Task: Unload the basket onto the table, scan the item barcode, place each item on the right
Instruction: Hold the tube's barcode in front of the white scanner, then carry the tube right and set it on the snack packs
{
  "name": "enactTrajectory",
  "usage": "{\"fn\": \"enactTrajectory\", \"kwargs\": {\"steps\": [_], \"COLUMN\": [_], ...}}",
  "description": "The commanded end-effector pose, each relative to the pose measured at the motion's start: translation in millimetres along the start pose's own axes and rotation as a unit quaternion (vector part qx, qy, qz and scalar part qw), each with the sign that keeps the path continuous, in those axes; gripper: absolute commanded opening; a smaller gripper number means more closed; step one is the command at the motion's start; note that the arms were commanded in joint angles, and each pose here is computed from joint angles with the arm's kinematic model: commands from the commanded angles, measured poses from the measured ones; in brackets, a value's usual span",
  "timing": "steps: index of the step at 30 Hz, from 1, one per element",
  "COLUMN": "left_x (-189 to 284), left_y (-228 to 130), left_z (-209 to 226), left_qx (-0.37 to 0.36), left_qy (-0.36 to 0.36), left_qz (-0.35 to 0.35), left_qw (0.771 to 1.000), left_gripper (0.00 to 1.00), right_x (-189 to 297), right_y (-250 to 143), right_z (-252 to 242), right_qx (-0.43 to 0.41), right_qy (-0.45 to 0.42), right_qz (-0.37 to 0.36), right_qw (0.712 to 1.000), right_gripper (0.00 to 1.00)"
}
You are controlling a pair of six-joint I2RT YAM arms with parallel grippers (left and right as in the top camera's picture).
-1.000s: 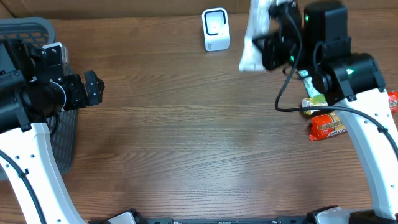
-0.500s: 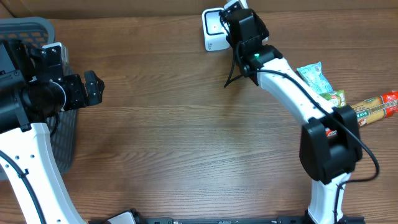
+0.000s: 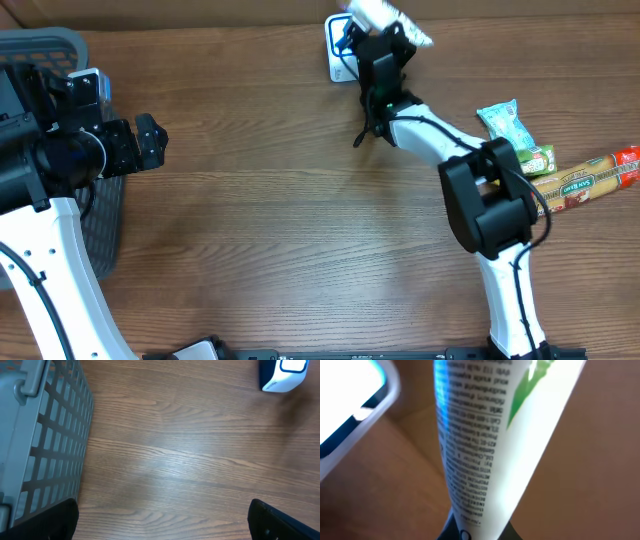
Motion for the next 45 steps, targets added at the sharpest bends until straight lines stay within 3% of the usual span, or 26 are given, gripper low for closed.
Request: {"fn": "enactTrajectory", "kwargs": {"steps": [1, 27, 31, 36, 40, 42, 45], "left_x": [3.0, 3.0, 3.0, 3.0, 3.0, 3.0, 3.0], "left_y": [2.1, 2.1, 2.1, 2.1, 2.1, 2.1, 2.1], "left_z": [-0.8, -0.8, -0.8, -0.8, -0.8, -0.8, -0.8], "left_qx": [-0.007, -0.007, -0.007, -0.007, -0.007, -0.008, -0.007], "left_qy": [-0.006, -0.006, -0.006, -0.006, -0.006, -0.006, -0.006], "left_qz": [-0.007, -0.007, -0.007, -0.007, -0.007, -0.007, -0.007], "left_qw": [1.0, 1.0, 1.0, 1.0, 1.0, 1.0, 1.0], "left_gripper": [1.0, 1.0, 0.99, 1.0, 0.99, 1.0, 0.99], "right_x": [-1.9, -0.5, 13.1, 49.9, 105.6, 127.7, 153.0], "right_y": [2.8, 3.6, 9.3, 15.3, 7.7, -3.4, -35.5], "right_z": [-10.6, -5.4, -25.5, -74.9, -124.4, -144.0, -172.1], "right_qx": [0.01, -0.026, -0.102, -0.167, -0.272, -0.354, -0.487], "right_qy": [-0.025, -0.022, -0.048, 0.007, 0.157, 0.218, 0.286], "right_qz": [0.006, 0.011, 0.029, 0.014, -0.026, -0.019, 0.04], "right_qw": [1.0, 0.999, 0.993, 0.986, 0.949, 0.909, 0.824], "right_gripper": [0.04, 0.04, 0.03, 0.04, 0.04, 0.04, 0.04]}}
Point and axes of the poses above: each gripper's point midway between its finger pads, its own x axis back along the fingers, its own z axis along the line the jaws close on, y = z × x, the point moved 10 cm from there along x, back along the fingers, and after that the axes turned 6 degrees about x, right-handed, at the moved point
